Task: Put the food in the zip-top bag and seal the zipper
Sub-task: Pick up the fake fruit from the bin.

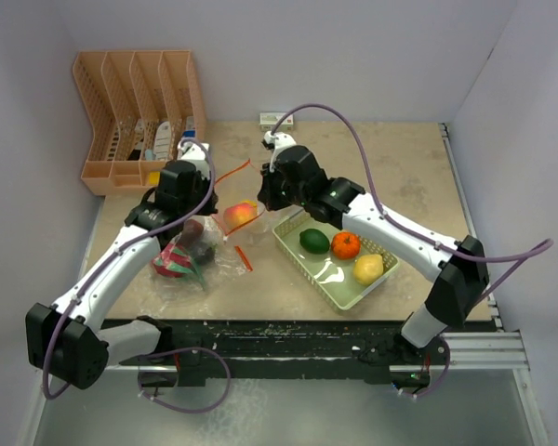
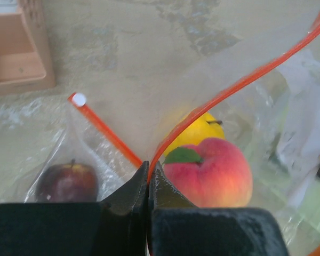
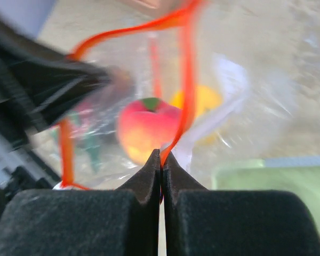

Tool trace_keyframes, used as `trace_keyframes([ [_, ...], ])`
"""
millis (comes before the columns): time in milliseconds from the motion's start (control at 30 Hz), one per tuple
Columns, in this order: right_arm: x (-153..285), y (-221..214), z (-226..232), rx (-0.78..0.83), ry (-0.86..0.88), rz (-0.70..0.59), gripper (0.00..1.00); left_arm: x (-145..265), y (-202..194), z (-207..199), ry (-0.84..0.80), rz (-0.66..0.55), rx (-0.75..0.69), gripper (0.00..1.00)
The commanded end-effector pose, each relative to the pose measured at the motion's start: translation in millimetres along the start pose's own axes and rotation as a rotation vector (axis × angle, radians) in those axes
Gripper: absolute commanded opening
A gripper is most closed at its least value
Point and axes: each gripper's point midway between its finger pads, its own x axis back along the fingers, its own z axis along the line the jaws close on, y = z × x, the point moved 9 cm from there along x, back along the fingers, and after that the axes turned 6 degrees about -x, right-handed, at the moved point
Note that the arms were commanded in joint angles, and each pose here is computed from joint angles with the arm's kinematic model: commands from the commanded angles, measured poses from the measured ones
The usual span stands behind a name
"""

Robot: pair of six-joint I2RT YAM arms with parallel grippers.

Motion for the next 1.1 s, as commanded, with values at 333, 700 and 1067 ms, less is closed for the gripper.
trace_keyframes([
  [333,14.9,-1.5,-65.4,-0.019,-0.416,-0.022,0.0,79.4,13.8,36.2,0.372,-0.095,-0.068,0.0],
  [700,85.4,10.5,-21.6,0.026,0.036,-0.118,1.0,18.0,-0.7,18.0,0.177,-0.078,-0.026,0.0],
  [1067,23.7,-88.0,-101.8,-0.106,-0.476,0.229,1.0,10.6,-4.7,12.8,0.114,-0.084,-0.02,0.0],
])
